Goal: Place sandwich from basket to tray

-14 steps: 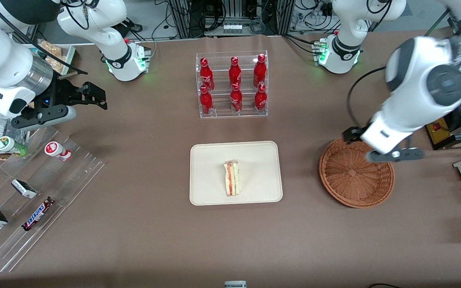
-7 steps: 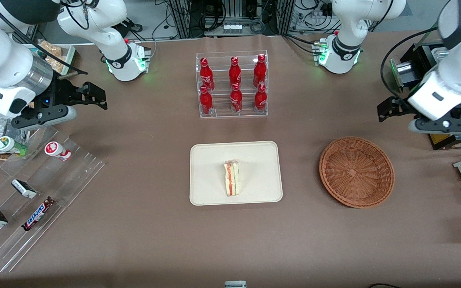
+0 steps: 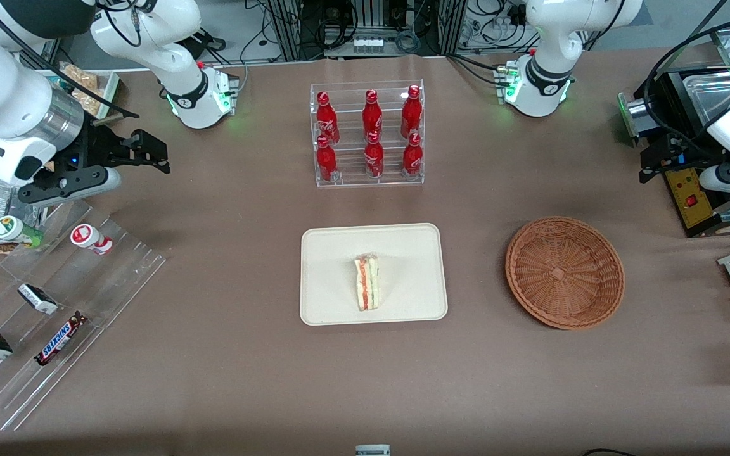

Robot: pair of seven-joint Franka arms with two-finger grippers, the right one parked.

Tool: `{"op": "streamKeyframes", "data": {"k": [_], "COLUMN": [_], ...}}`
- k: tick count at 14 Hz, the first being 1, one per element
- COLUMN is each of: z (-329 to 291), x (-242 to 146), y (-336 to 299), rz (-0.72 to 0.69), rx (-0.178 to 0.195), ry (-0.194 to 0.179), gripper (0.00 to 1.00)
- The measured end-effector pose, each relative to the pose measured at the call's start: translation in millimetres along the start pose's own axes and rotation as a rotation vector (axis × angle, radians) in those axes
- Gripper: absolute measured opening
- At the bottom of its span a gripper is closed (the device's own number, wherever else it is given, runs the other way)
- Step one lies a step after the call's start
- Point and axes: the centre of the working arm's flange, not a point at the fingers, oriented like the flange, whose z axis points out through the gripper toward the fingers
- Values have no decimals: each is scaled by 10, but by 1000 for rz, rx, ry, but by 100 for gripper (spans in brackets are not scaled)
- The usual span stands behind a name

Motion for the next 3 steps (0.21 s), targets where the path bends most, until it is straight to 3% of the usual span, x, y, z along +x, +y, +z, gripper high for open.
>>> {"op": "streamKeyframes", "data": {"k": [3], "z": [39], "x": [7], "y": [0], "rz": [1], "rx": [1], "ry": [-9], "gripper": [100]}}
